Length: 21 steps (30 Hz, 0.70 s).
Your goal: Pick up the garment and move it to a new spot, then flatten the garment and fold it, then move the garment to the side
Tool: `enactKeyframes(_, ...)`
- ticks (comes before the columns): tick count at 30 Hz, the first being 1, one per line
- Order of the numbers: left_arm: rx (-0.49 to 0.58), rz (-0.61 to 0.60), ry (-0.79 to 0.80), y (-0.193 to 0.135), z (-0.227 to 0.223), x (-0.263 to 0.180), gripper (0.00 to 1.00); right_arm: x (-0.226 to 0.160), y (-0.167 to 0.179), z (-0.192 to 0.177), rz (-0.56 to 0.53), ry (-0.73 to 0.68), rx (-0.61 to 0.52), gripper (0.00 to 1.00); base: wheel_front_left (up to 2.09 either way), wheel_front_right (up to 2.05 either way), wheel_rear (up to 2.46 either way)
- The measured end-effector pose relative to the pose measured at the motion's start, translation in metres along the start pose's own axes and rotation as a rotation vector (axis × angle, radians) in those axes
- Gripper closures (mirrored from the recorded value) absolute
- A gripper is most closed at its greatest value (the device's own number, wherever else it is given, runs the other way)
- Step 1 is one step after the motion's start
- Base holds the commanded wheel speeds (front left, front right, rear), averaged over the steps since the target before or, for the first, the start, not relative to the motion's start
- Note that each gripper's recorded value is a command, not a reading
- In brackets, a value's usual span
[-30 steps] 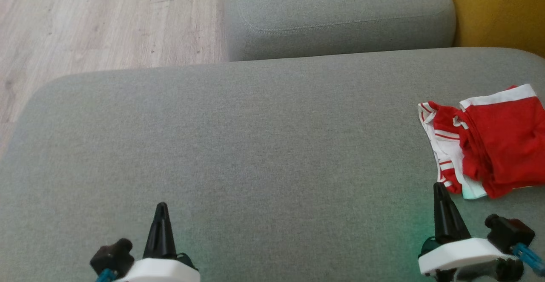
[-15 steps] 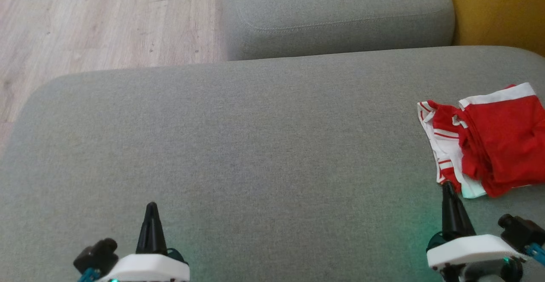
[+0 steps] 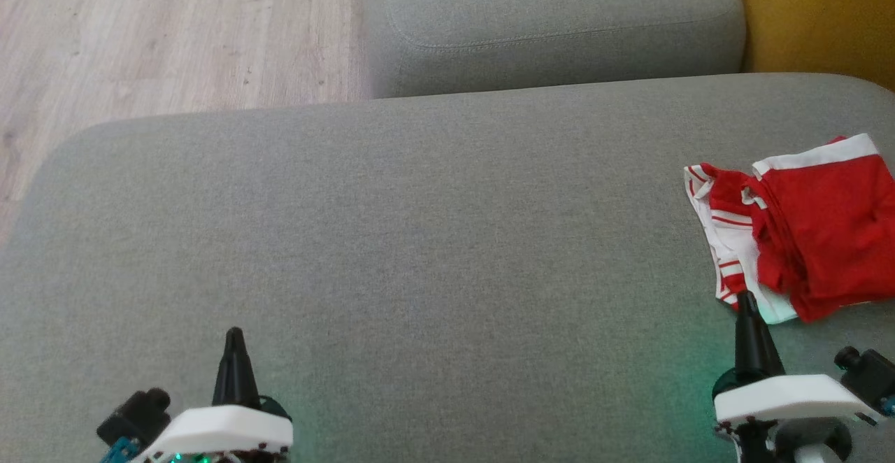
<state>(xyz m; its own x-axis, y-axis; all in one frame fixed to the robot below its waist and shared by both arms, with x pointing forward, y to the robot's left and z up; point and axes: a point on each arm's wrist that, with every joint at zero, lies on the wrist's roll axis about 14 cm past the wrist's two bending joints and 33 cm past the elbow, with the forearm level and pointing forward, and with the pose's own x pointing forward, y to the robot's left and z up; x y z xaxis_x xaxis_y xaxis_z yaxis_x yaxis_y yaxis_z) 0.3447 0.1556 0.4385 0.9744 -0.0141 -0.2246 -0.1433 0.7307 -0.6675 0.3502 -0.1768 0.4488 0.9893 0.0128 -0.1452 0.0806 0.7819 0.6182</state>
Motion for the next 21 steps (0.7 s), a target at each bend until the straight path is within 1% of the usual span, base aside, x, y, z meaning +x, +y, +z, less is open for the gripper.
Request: enactKeyframes(21,-0.213,0.000,0.009,0.0022,0.0079,0.0054,1.00,0.0047,-0.0049,0.0092,-0.026,-0.013,0.231,1.00,0.00,0.00,0.00)
